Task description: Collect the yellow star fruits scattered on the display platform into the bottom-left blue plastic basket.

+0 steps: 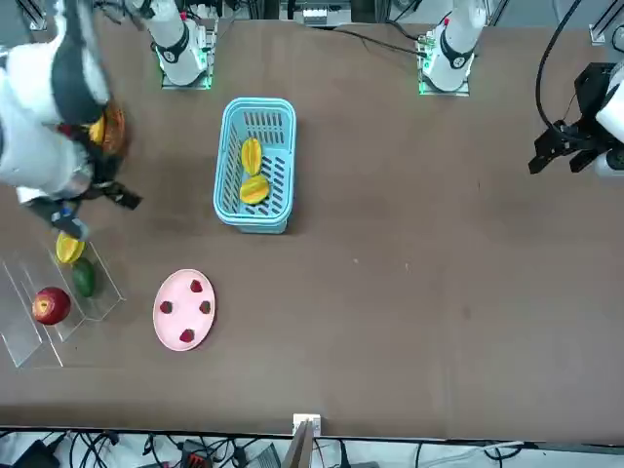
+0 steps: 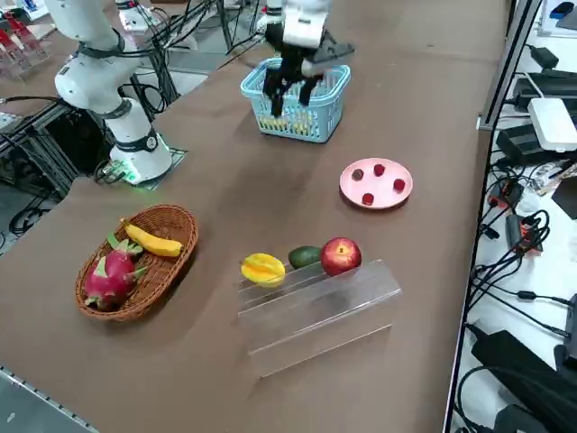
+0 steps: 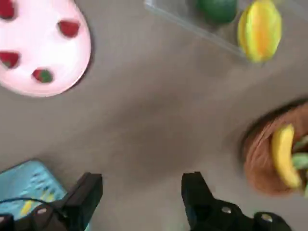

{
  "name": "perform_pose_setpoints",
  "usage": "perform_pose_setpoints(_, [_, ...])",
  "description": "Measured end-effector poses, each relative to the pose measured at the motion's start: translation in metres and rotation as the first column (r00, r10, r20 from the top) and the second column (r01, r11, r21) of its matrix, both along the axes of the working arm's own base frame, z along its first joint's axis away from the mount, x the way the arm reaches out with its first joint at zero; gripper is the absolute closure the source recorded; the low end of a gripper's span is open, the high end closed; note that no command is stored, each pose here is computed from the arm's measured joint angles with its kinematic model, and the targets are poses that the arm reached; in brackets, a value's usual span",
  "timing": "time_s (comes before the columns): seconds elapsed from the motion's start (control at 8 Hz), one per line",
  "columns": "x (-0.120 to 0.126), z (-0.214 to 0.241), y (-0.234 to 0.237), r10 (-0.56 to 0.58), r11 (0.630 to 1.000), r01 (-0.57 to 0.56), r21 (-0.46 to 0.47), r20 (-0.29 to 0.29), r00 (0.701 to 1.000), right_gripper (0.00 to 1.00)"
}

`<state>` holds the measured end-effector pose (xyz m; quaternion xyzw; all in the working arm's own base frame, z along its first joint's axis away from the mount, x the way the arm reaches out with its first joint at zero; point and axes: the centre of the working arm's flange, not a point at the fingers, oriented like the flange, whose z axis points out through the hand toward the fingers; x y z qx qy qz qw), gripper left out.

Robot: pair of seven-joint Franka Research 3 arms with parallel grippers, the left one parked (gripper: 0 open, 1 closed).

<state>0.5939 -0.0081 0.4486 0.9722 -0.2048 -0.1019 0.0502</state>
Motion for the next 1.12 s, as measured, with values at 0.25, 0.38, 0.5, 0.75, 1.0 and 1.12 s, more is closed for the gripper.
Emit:
perform_pose_setpoints(0.25, [0.009,-0.03,-0.097,0.107,0.994,-0.109,0.026,0.046,0.993,0.0])
perform_pose_setpoints(0.38, [0.005,-0.047,-0.145,0.157,0.986,-0.16,0.034,0.085,0.984,0.0])
perform_pose_setpoints(0.5, [-0.004,-0.067,-0.187,0.194,0.98,-0.199,0.025,0.133,0.972,0.0])
perform_pose_setpoints(0.75, [-0.029,-0.106,-0.241,0.231,0.972,-0.234,-0.009,0.207,0.951,0.0])
perform_pose_setpoints(1.0, [-0.049,-0.134,-0.272,0.273,0.961,-0.274,-0.032,0.238,0.932,0.0])
perform_pose_setpoints(1.12, [-0.054,-0.144,-0.28,0.276,0.96,-0.276,-0.035,0.245,0.929,0.0])
